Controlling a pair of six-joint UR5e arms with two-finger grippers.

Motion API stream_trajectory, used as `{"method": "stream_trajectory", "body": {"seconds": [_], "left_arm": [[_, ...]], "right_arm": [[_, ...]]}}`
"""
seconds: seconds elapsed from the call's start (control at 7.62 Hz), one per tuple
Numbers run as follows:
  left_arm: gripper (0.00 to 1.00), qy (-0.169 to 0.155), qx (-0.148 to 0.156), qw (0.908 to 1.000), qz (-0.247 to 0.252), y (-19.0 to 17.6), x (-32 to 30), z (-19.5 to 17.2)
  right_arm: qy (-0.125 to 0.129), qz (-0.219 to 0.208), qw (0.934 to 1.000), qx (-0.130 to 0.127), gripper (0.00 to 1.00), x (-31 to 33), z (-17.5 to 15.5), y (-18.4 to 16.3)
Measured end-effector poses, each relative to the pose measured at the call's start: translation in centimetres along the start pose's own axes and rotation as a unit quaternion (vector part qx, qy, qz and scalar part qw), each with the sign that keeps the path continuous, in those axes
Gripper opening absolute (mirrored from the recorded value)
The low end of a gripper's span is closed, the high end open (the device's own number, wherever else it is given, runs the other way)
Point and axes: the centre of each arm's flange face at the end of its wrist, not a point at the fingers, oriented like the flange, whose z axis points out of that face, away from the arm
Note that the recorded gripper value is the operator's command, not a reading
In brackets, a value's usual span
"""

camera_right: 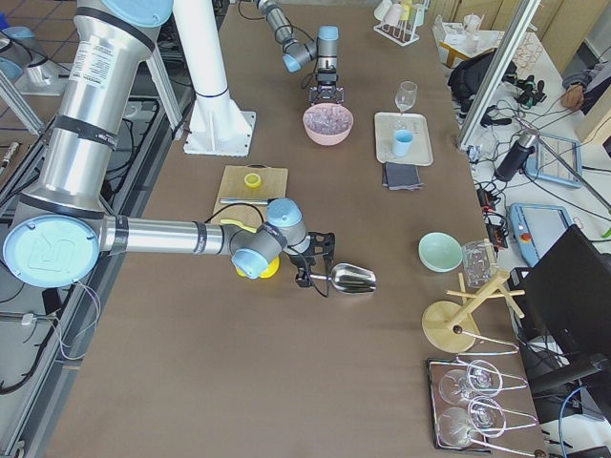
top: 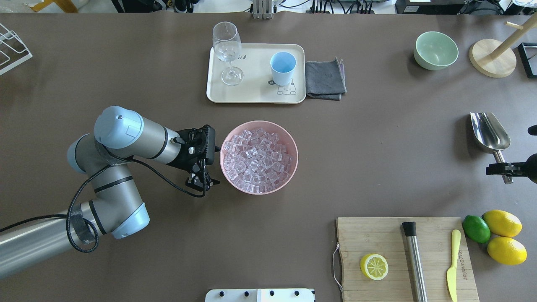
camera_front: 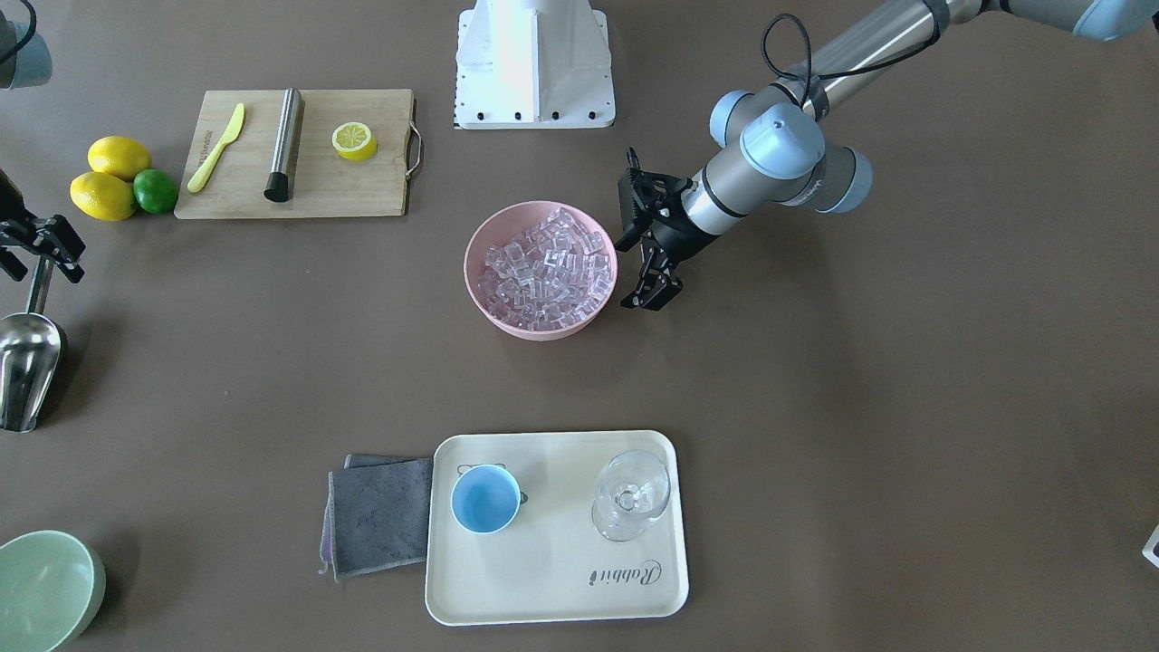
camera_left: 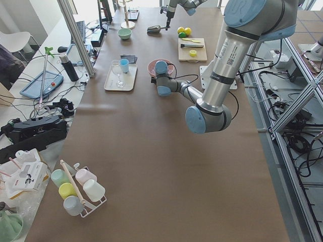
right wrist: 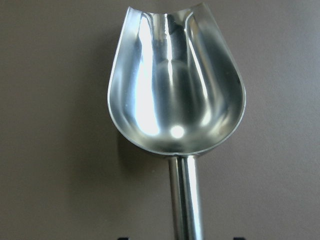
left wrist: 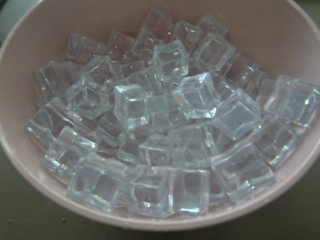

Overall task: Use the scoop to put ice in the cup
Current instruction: 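Hold the pink bowl with the left gripper while the right gripper grasps the metal scoop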

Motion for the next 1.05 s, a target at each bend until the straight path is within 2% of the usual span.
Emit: {"method": "stream_trajectory", "body": {"seconds": [0.26,0.66,0.79,1.05], "left_arm": [[0.99,0.0,0.0,1.0,0.0,0.0,0.0,0.0],[0.99,0.0,0.0,1.0,0.0,0.0,0.0,0.0],[0.99,0.0,-0.001,1.0,0.0,0.0,0.0,0.0],[0.99,0.0,0.0,1.0,0.0,0.0,0.0,0.0]], "right_arm": [[-0.001,-0.005,1.0,-0.001,0.52,0.2,0.2,0.3],[-0.002,-0.009,1.0,-0.002,0.49,0.9,0.8,0.7],[-0.001,-0.009,0.9999,-0.003,0.41,1.0,0.8,0.8],[-0.002,-0.01,0.9999,-0.003,0.0,1.0,0.7,0.9]]}}
